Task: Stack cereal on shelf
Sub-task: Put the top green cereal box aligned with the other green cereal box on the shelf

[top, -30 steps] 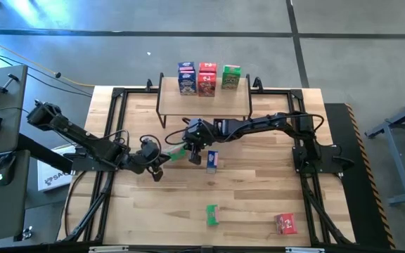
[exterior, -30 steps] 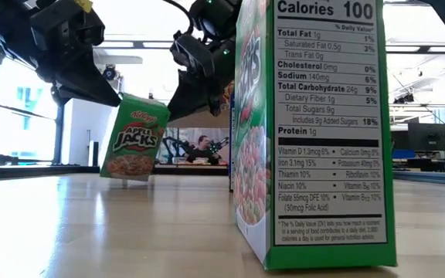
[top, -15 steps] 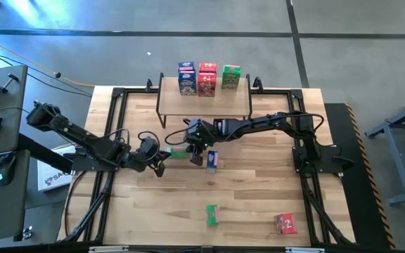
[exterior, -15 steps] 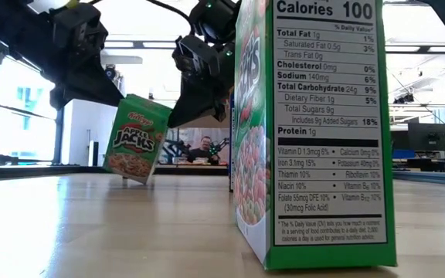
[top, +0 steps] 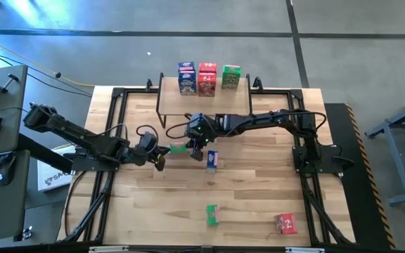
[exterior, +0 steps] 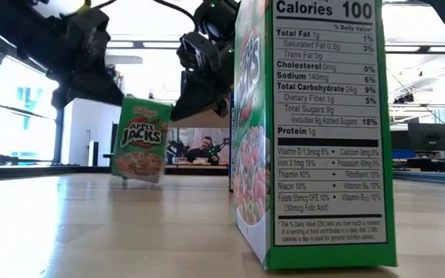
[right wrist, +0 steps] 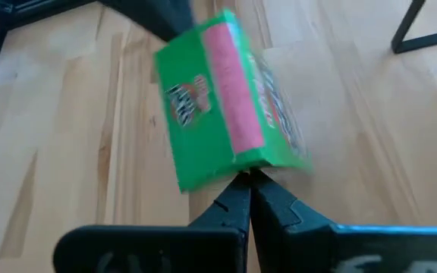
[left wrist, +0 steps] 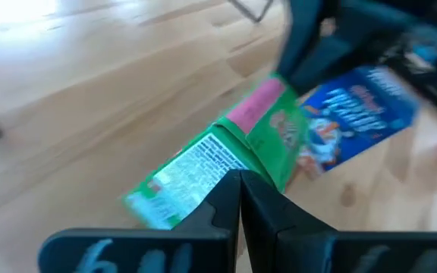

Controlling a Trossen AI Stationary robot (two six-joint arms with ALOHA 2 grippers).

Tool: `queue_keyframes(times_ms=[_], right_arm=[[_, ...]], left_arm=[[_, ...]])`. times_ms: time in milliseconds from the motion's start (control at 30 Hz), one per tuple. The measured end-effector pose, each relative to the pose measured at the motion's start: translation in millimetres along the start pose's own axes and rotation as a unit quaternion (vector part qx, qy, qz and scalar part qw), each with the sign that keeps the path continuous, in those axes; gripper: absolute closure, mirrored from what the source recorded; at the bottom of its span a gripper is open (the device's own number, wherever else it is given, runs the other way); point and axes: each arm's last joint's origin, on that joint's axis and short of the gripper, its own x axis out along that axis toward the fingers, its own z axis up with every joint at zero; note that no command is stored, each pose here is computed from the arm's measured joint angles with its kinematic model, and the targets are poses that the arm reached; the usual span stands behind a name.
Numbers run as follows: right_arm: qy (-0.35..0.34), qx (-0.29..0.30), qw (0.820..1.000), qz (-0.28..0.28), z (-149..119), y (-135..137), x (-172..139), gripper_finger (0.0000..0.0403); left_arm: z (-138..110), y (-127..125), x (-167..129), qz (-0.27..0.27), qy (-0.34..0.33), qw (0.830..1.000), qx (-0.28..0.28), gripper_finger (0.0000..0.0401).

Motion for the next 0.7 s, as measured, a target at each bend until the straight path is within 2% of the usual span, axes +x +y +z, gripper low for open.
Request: queue_keyframes(times_ms=[167,333,567,700], right_arm=[[-0.003,-0.001,1.0,0.002,0.9,-0.1,-0.2,0.0402],[-0.005,-0.004,1.0,-0.009,1.1,-1.3,-0.4,0.0393],[0.0,-0.019,1.0,-0.017,0.3,-2.8,-0.8,0.032],[0.012,-0.065,0.998,-0.025,0.5,2.0,-8.9,0.0263]], left_arm=[[0.1,9.0,4.0,0.029,0.019,0.999,-0.017,0.0396],[0.4,11.5,6.2,0.031,0.023,0.999,-0.016,0.0396],[0.6,7.4,6.8,-0.018,0.057,0.998,0.027,0.038],[1.3,10.0,8.7,-0.029,0.083,0.995,0.05,0.0349]])
